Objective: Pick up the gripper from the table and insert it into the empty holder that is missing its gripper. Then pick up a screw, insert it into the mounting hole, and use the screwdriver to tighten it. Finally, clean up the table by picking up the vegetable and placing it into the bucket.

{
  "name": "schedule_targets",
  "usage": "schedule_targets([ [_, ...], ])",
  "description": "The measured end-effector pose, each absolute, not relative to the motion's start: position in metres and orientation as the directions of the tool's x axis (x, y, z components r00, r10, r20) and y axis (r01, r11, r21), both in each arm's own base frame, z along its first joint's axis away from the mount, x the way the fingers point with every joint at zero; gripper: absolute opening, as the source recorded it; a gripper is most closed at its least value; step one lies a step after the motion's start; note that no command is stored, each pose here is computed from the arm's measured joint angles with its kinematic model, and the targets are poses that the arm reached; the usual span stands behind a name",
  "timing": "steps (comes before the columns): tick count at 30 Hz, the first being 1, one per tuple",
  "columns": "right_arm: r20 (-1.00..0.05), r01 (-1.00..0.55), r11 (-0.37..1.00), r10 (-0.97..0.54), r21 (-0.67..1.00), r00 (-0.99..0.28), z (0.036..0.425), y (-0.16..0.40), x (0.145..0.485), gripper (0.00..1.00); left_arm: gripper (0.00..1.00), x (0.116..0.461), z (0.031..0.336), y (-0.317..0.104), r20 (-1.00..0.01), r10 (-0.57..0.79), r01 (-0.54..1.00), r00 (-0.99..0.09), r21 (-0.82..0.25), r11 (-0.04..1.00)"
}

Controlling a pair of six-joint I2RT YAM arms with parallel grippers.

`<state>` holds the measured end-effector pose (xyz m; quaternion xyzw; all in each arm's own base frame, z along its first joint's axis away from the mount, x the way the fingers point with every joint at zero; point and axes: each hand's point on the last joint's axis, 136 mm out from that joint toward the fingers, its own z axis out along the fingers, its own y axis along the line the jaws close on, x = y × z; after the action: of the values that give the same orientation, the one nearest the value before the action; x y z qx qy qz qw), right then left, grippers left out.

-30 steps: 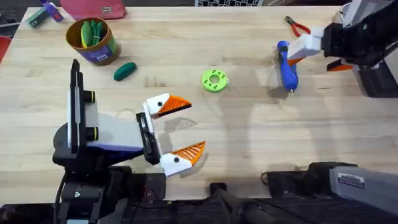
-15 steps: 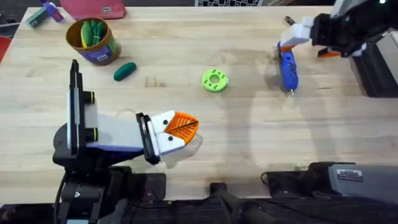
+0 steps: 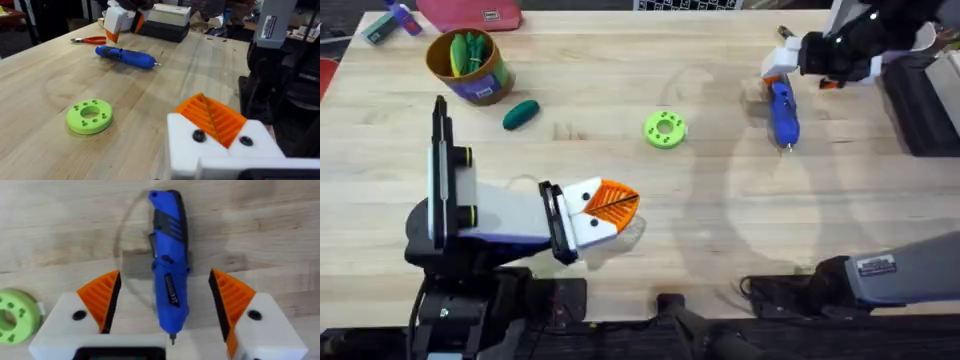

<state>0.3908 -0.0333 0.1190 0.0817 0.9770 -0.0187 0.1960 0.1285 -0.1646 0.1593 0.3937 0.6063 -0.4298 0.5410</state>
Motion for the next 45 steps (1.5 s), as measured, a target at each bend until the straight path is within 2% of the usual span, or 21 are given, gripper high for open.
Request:
schedule_targets([
  [7,-0.33,0.141,0.989,0.12,-0.041,-0.936,0.087,-0.044,0.396,0.994,0.009,0.128,0.159,-0.165,-0.994,0.012,0.942,-0.105,-0.095,0.321],
  [14,-0.329,0.11,0.993,0.087,-0.052,-0.94,0.075,-0.045,0.405,0.992,0.009,0.128,0.159,-0.165,-0.994,0.012,0.942,-0.105,-0.095,0.321],
  [22,-0.238,0.066,0.996,0.049,-0.063,-0.97,0.049,-0.044,0.399,0.992,0.009,0.128,0.159,-0.165,-0.994,0.012,0.942,-0.104,-0.095,0.321],
  [30,-0.283,0.043,0.998,0.026,-0.055,-0.959,0.066,-0.043,0.417,0.99,0.009,0.128,0.159,-0.165,-0.994,0.012,0.942,-0.105,-0.095,0.321],
  [34,-0.26,0.033,0.998,0.017,-0.056,-0.965,0.074,-0.043,0.421,0.986,0.009,0.128,0.159,-0.165,-0.994,0.012,0.942,-0.104,-0.095,0.321],
  [38,-0.24,0.025,0.998,0.011,-0.053,-0.971,0.065,-0.043,0.43,0.96,0.009,0.128,0.159,-0.165,-0.994,0.012,0.942,-0.104,-0.095,0.321],
  [43,-0.194,0.017,0.999,0.008,-0.046,-0.981,0.049,-0.042,0.426,0.946,0.009,0.128,0.159,-0.165,-0.994,0.012,0.942,-0.104,-0.095,0.321],
  [45,-0.182,0.016,0.999,0.008,-0.043,-0.983,0.045,-0.041,0.425,0.912,0.009,0.128,0.159,-0.165,-0.994,0.012,0.942,-0.105,-0.095,0.321],
])
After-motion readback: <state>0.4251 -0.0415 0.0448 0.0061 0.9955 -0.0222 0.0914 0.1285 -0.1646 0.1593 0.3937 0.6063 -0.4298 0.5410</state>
